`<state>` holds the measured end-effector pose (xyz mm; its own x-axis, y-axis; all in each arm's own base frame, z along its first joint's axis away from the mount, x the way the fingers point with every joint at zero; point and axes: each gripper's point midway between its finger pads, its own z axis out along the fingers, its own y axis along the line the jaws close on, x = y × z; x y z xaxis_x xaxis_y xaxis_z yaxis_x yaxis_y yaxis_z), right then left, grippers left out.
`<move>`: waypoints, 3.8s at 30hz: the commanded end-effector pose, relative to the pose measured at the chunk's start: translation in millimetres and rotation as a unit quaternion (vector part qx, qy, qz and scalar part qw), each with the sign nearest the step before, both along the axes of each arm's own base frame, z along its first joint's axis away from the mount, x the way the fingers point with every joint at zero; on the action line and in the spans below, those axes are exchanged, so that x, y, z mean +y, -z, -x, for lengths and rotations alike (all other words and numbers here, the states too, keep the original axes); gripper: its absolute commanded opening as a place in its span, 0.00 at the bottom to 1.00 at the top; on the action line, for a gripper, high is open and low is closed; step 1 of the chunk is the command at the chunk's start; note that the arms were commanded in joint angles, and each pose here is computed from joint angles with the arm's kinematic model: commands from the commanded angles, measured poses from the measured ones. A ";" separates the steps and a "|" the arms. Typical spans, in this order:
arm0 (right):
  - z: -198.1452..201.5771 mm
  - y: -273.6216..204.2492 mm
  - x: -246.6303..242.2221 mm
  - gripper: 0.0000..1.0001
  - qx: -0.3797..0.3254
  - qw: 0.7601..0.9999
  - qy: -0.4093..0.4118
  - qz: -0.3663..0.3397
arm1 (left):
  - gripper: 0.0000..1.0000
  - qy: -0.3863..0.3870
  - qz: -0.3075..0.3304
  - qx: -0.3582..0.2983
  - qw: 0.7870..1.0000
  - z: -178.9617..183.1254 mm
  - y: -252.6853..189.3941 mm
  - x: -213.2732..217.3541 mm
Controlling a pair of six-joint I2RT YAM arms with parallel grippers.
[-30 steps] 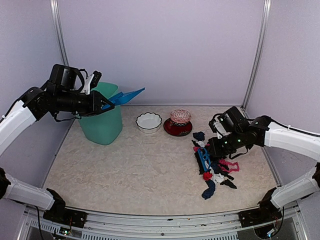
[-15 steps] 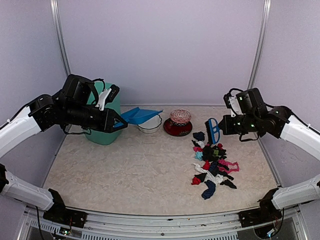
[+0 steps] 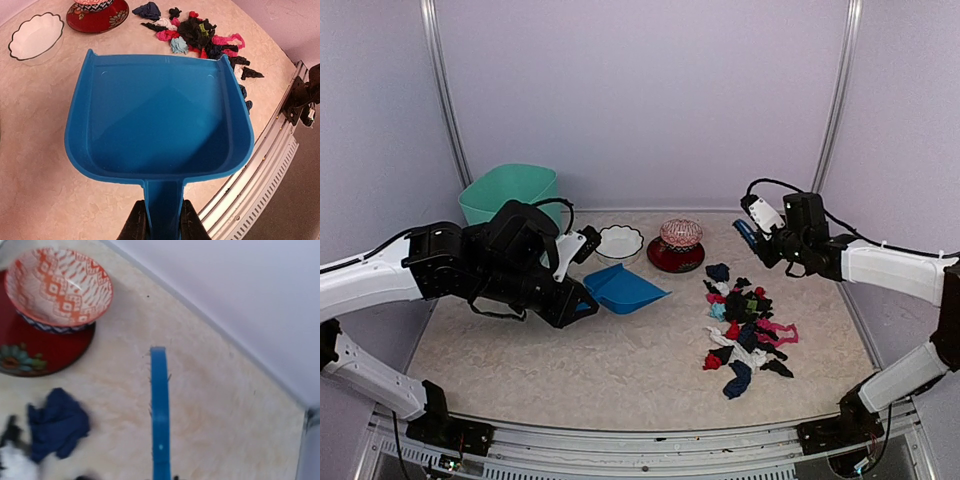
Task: Sweep away the paper scraps from the table
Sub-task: Sweep the paper scraps at the center of the board, then sweep the paper scraps into the dustpan.
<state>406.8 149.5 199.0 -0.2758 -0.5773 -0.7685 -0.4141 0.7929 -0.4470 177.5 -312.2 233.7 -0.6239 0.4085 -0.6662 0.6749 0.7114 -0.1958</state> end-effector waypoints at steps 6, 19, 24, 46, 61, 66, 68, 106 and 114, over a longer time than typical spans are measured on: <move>-49.4 28.4 26.1 0.00 -0.035 0.982 -0.130 0.132 | 0.00 -0.030 0.010 -0.004 0.999 4.9 5.8 9.6; -41.4 82.9 57.5 0.00 0.032 0.965 -0.225 0.127 | 0.00 -0.038 0.015 -0.007 0.999 5.2 0.7 14.9; -22.3 99.6 54.9 0.00 0.061 0.957 -0.236 0.158 | 0.00 -0.040 0.014 -0.008 0.999 4.3 -1.3 14.7; 41.1 12.2 34.6 0.00 -0.013 0.984 -0.133 0.117 | 0.00 0.013 -0.018 0.004 1.000 11.3 29.3 -8.3; 59.1 4.4 -61.1 0.00 0.053 0.973 0.224 -0.014 | 0.00 0.102 -0.105 -0.042 0.988 26.7 84.2 -44.4; 64.7 38.3 -65.8 0.00 0.125 0.955 0.267 -0.019 | 0.00 0.124 -0.116 -0.045 0.984 31.6 101.0 -51.1; 66.1 51.7 -64.6 0.00 0.144 0.953 0.268 -0.013 | 0.00 0.133 -0.114 -0.046 0.983 33.9 104.2 -52.6; 109.5 124.8 -6.4 0.00 0.283 0.941 0.186 0.001 | 0.00 0.219 -0.156 -0.023 0.963 37.5 176.1 -102.6; 129.8 127.5 13.0 0.00 0.304 0.939 0.159 -0.005 | 0.00 0.207 -0.163 -0.012 0.965 19.8 192.8 -117.5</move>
<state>310.7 145.4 89.0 -0.7854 -0.3714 -0.4951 -0.2584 0.9237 -0.2830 147.3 -422.2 48.7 -0.3419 0.8081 -0.4797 0.9179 0.3967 0.0140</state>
